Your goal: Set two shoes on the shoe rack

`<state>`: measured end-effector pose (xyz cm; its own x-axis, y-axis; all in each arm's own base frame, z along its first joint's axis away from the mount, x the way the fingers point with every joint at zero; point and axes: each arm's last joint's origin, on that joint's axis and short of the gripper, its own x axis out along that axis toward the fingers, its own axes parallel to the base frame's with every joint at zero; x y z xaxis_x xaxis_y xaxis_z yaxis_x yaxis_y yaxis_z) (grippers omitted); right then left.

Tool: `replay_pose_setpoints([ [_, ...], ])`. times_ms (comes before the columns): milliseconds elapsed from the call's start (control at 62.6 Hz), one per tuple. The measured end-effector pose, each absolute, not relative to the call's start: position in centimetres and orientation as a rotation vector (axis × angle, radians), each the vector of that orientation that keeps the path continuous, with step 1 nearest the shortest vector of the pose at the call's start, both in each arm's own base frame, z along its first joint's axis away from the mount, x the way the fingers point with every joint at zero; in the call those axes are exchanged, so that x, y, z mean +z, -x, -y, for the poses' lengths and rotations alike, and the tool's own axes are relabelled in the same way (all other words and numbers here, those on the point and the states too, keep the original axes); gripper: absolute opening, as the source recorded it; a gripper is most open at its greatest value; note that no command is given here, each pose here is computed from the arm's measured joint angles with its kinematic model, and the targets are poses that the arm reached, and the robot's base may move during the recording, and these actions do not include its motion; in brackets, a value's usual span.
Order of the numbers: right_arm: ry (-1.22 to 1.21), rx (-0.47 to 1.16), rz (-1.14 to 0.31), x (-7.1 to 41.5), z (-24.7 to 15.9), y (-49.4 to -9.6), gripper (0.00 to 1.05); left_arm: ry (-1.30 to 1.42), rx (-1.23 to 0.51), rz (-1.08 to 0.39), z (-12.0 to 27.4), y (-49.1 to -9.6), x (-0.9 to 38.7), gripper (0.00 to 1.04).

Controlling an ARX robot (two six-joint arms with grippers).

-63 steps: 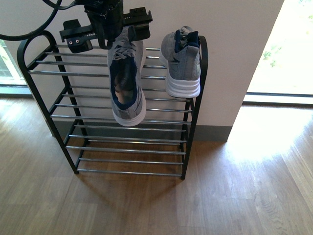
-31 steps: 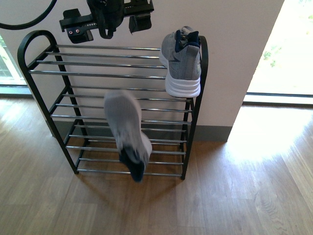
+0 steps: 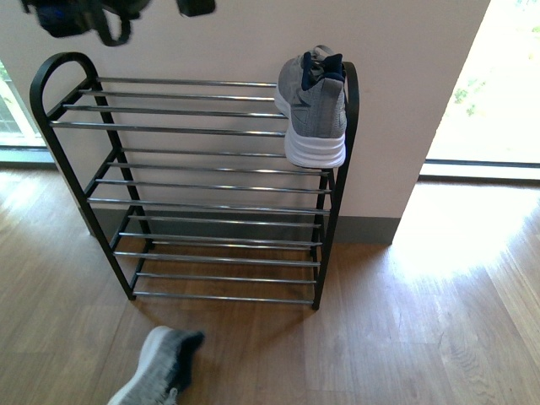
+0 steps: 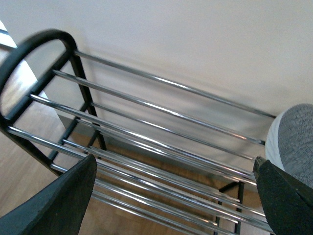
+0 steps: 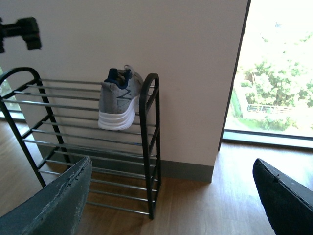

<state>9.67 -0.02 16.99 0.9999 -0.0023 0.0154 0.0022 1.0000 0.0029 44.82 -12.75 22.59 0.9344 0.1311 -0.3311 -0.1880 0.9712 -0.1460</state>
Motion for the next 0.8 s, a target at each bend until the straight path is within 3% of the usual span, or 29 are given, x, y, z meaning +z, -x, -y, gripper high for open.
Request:
replay_pose_setpoints([
  [320, -0.003, -0.002, 0.015, 17.0, 0.0, -9.7, 0.96, 0.083, 0.122, -0.178, 7.9, -35.6, 23.5, 0.95],
  [799, -0.003, -0.002, 0.015, 17.0, 0.0, -9.7, 0.96, 0.087, 0.18, -0.051, 3.9, -25.5, 19.7, 0.95],
])
